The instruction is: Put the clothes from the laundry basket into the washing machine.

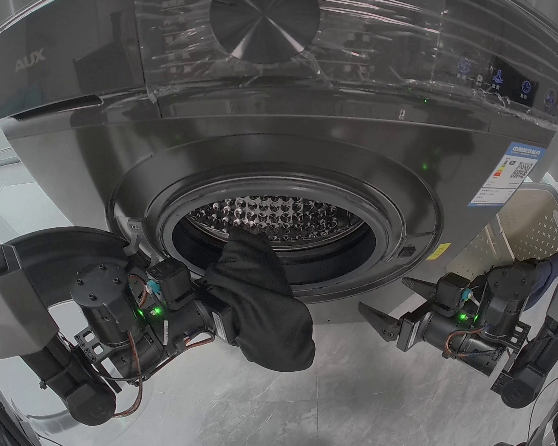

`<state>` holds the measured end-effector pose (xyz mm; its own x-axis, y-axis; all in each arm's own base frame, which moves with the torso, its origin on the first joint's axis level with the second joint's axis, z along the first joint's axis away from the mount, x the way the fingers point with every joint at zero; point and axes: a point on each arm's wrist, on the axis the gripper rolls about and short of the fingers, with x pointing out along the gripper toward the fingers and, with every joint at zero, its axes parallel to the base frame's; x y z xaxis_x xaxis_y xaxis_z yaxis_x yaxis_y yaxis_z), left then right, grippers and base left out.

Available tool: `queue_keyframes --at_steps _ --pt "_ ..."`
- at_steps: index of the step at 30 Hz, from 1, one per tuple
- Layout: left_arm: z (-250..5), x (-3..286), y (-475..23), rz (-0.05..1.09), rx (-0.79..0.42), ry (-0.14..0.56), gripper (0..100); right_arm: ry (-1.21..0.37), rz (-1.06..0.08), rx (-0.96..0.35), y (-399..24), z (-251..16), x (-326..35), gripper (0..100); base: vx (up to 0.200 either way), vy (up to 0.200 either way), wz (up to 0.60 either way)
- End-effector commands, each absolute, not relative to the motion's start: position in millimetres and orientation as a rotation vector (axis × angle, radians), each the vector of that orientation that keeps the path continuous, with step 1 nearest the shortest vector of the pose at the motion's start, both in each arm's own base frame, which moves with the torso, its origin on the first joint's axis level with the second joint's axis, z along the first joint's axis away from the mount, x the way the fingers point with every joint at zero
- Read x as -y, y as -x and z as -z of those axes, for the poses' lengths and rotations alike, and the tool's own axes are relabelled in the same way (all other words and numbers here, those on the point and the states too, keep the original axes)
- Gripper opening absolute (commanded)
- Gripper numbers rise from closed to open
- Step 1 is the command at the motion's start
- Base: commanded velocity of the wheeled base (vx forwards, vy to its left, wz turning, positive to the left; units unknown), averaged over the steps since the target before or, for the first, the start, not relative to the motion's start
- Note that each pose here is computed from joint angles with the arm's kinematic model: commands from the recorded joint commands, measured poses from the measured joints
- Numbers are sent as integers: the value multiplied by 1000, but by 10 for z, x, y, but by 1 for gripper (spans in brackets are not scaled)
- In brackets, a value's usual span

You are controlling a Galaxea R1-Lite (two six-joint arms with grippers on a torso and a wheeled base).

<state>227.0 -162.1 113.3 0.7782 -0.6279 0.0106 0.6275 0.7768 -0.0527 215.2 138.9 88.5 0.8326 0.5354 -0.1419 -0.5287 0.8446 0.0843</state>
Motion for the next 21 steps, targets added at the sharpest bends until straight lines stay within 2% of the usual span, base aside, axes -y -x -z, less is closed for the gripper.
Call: queue_keyframes --at_steps 1,4,5,9,12,14,21 --pt "-1117 1664 -2205 704 -21 56 0 -31 -612 -178 -2005 -883 -1413 100 0 0 0" --pt "-1123 1749 -2197 732 -15 66 0 -6 -680 -221 -1791 -836 -1426 100 0 0 0" --pt "-1053 1825 -2194 754 -35 51 0 8 -716 -250 -1697 -793 -1441 100 0 0 0" --pt "-888 1963 -2254 773 -77 34 0 14 -742 -259 -1637 -781 -1473 100 0 0 0" --pt "-856 2030 -2349 762 -71 47 0 16 -748 -261 -1624 -779 -1483 100 0 0 0" --pt "-792 2160 -2584 712 -41 60 0 17 -752 -266 -1611 -772 -1489 100 0 0 0" --pt "-785 2320 -3292 599 108 109 0 18 -765 -271 -1586 -765 -1512 100 0 0 0"
